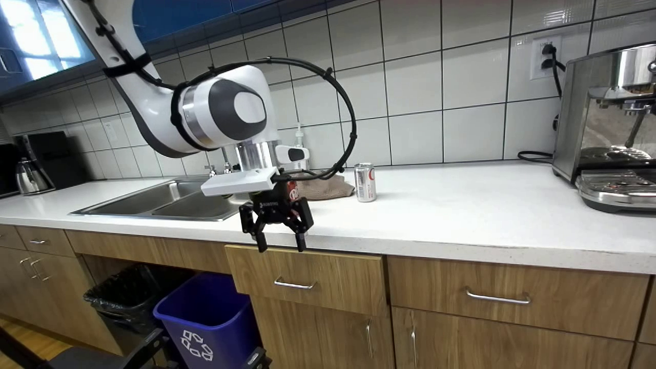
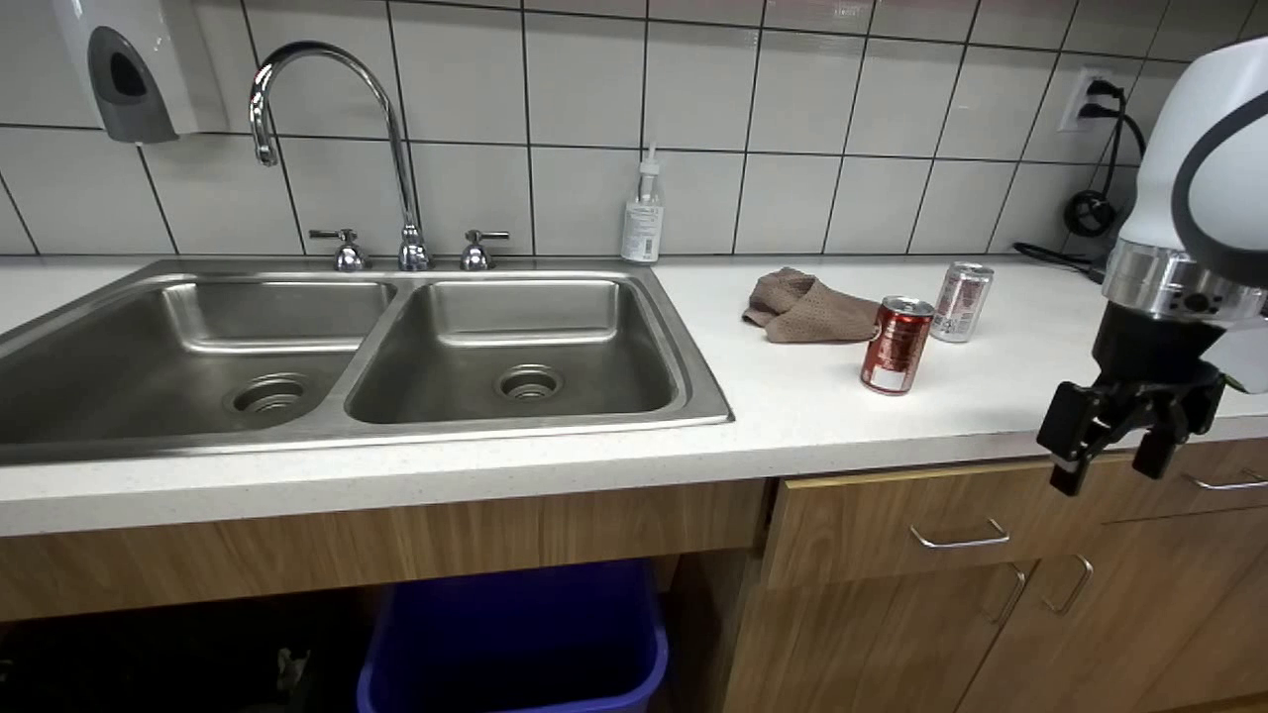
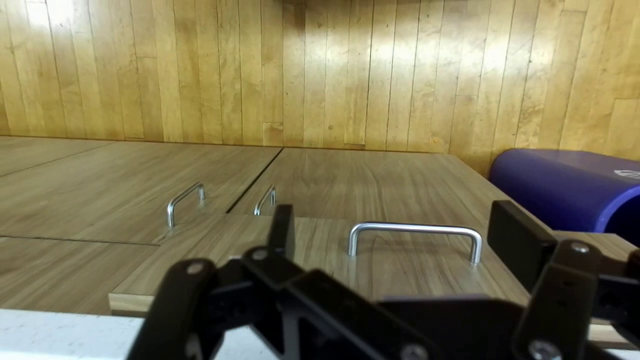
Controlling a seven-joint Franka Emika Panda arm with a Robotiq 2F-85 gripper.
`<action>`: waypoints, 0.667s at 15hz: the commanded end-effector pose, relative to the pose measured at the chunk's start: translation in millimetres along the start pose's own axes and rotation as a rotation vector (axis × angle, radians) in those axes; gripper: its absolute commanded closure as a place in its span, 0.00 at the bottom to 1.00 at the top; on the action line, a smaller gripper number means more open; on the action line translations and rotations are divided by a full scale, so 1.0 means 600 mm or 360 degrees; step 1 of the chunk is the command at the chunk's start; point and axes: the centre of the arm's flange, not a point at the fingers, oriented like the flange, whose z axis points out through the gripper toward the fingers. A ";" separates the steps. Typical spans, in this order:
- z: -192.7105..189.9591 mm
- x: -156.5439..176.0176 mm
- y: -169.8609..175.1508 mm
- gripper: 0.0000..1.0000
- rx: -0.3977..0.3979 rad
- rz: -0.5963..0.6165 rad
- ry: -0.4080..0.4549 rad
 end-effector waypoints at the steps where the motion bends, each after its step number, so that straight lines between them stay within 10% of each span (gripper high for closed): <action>1: -0.056 -0.018 -0.017 0.00 0.0002 -0.0004 -0.0013; 10: -0.058 -0.004 -0.019 0.00 -0.0004 -0.0041 0.0004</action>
